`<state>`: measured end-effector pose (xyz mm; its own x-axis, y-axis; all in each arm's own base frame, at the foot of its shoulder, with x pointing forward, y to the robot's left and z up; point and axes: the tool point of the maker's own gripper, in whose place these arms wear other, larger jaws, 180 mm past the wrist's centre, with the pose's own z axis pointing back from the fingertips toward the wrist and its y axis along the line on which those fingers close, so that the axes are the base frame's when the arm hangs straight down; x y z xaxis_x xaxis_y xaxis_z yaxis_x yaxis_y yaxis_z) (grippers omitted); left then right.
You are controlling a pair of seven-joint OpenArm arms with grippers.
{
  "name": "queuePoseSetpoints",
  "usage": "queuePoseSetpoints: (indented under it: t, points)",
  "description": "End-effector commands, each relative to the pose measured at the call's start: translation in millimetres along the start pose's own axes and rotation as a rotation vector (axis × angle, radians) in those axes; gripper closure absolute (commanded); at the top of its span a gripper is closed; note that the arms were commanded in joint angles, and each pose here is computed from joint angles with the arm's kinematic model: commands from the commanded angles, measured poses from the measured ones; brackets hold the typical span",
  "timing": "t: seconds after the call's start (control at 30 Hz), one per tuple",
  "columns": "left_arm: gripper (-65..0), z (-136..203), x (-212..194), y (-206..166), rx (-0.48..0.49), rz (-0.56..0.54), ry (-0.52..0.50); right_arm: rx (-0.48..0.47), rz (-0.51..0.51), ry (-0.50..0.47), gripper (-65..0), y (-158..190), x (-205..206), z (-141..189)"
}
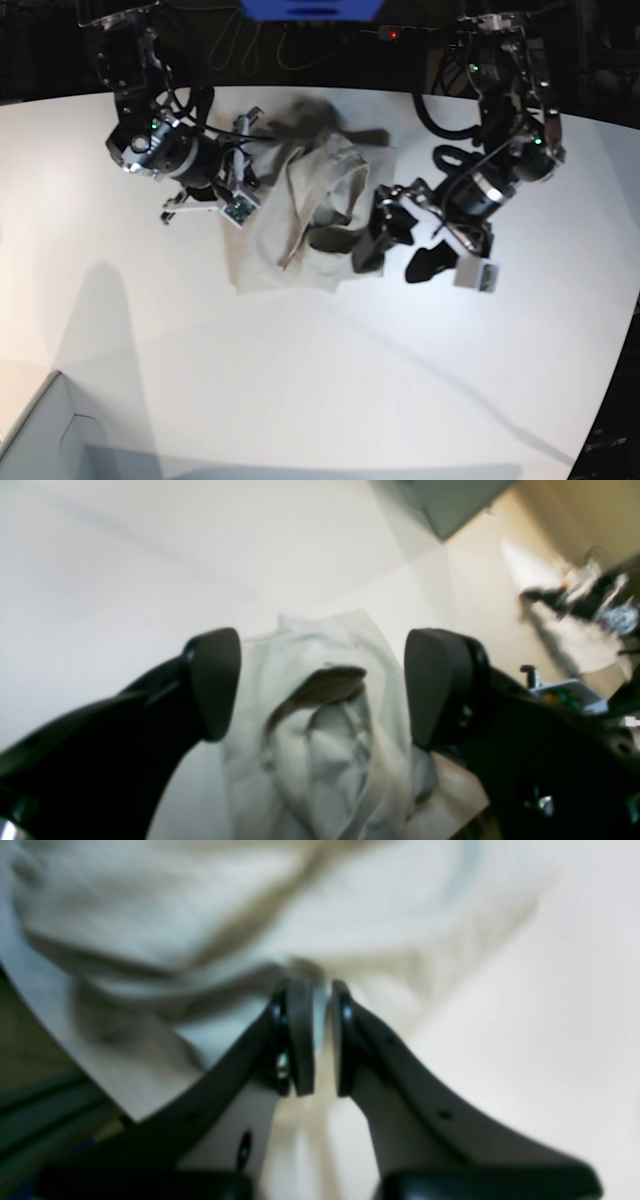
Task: Layout the t-shirt on the table in an organized manner, then fold the t-shirt properly
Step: 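Grasp the stack's loose fabric with the left gripper and tuck it in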
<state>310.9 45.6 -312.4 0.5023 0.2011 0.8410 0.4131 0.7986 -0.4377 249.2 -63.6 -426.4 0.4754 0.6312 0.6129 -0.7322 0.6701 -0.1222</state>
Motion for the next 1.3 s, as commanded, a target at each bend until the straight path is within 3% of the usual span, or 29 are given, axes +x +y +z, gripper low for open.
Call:
queuePoseSetpoints:
  t: [0.0, 0.13, 0.3, 0.43, 0.67, 0.87, 0.97, 1.2, 1.27]
  points:
    - [-48.3, -10, 19, -20, -0.051, -0.048, -0.047, 0.001, 0.008, -0.052, -5.7, -2, 15, 2]
    - [-48.0, -42, 11, -66, -0.110, -0.156, 0.012, 0.010, 0.008, -0.047, -5.7, 2, 13, 1]
    - [-47.1, -59, -15, -65, -0.072, -0.270, 0.130, 0.012, 0.006, -0.046, -5.7, 3, 12, 1]
    - [-47.6, -64, -25, -41, 0.034, -0.158, 0.155, 0.015, -0.002, -0.036, -5.7, 3, 8, 0]
    - [-47.7, -85, -50, -25, -0.017, -0.004, 0.226, 0.017, -0.003, -0.034, -5.6, 4, 7, 0]
    - [-47.7, -96, -63, -16, -0.012, 0.015, 0.281, 0.017, -0.003, -0.034, -5.6, 4, 7, 0]
    - [-47.7, -97, -59, 4, 0.080, -0.003, 0.284, 0.017, -0.003, -0.034, -5.6, 4, 7, 0]
    - [-47.7, -62, -4, 101, 0.401, -0.023, 0.056, 0.016, -0.002, -0.033, -5.6, 4, 7, 0]
    - [-47.7, -49, 9, 118, 0.447, -0.037, 0.027, 0.016, -0.002, -0.033, -5.6, 4, 7, 0]
